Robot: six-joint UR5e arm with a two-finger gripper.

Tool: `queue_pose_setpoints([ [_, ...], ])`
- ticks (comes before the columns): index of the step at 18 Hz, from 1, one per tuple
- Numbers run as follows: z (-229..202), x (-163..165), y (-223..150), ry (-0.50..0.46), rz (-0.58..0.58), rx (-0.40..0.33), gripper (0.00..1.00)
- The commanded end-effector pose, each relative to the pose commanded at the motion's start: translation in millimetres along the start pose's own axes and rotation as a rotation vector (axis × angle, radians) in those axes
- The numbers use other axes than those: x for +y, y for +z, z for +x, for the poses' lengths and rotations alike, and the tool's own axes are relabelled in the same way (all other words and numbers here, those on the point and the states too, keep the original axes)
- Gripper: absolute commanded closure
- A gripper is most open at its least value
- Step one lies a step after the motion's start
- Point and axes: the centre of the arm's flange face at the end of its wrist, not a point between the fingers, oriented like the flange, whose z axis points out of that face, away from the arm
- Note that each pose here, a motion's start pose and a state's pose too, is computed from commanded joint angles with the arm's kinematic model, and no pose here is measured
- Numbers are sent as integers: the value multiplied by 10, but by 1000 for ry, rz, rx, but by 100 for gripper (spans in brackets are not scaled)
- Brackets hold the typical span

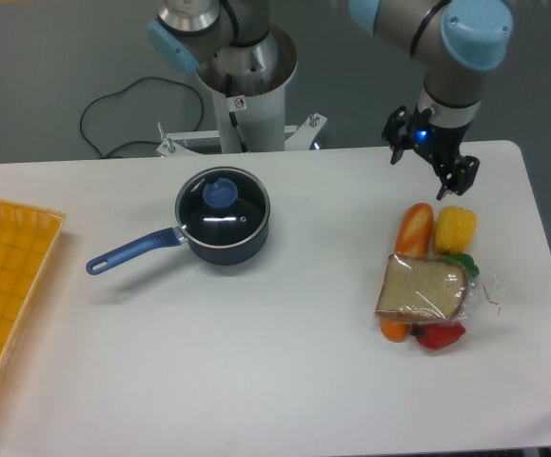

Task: Open the lid
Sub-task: 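Move the gripper over to the saucepan's glass lid knob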

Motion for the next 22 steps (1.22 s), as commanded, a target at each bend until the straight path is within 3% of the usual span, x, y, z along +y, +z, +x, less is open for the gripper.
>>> queue_pose_setpoints([
  [8,379,-89,39,-160,9,-21,0],
  [13,608,-168,92,-177,16,-20,0],
  [22,1180,-746,79,-197,12,1,0],
])
